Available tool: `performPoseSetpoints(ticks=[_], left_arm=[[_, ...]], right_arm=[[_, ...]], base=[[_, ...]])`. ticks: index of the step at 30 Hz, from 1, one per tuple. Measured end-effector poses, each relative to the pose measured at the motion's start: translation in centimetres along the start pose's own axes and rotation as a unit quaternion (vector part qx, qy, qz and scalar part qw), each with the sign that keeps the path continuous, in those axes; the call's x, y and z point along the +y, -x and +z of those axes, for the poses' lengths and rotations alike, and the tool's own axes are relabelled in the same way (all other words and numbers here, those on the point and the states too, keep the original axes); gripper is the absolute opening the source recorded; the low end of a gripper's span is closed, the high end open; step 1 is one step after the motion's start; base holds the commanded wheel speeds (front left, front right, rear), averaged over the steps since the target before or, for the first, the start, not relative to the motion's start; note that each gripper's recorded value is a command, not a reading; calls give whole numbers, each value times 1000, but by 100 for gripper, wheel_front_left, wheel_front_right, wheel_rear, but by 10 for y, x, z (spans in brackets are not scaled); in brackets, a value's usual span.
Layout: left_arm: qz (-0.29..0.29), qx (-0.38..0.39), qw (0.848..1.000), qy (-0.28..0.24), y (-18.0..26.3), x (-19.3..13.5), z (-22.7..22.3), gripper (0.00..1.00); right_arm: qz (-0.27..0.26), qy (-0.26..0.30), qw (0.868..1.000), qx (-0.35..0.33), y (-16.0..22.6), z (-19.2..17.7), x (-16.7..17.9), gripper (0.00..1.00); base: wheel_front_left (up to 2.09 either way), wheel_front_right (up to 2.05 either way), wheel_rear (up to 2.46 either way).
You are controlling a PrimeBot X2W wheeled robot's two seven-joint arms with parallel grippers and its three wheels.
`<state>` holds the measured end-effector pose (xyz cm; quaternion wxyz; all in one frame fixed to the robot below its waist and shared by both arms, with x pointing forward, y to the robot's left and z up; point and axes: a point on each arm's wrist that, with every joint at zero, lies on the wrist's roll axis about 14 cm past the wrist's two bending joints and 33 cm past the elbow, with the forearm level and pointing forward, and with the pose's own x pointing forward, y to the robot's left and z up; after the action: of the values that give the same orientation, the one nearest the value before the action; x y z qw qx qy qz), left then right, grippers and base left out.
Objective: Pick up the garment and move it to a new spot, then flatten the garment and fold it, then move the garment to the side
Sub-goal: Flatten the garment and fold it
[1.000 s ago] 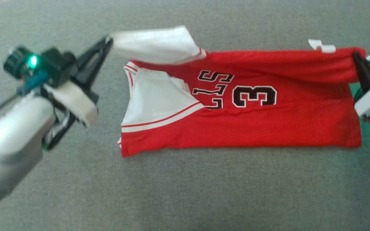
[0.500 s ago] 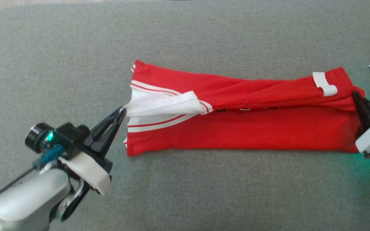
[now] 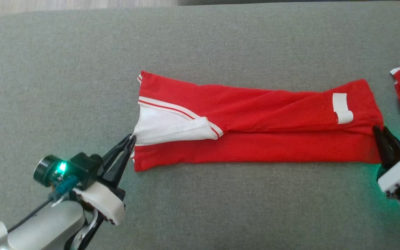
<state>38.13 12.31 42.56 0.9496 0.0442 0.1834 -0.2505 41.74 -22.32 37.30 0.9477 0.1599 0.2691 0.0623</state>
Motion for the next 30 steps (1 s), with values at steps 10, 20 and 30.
performPoseSetpoints(ticks=[10,20,30], left_arm=[[108,-86,990,38,10,7,36,100],[223,-163,959,61,52,-7,47,100],[267,-213,938,56,78,-19,63,100]], right_arm=[[-27,-43,998,-46,34,-6,-8,100],[-49,-49,996,-62,19,1,-3,100],[-85,-32,996,17,-13,-14,-7,100]], base=[[0,0,0],[0,0,0],[0,0,0]])
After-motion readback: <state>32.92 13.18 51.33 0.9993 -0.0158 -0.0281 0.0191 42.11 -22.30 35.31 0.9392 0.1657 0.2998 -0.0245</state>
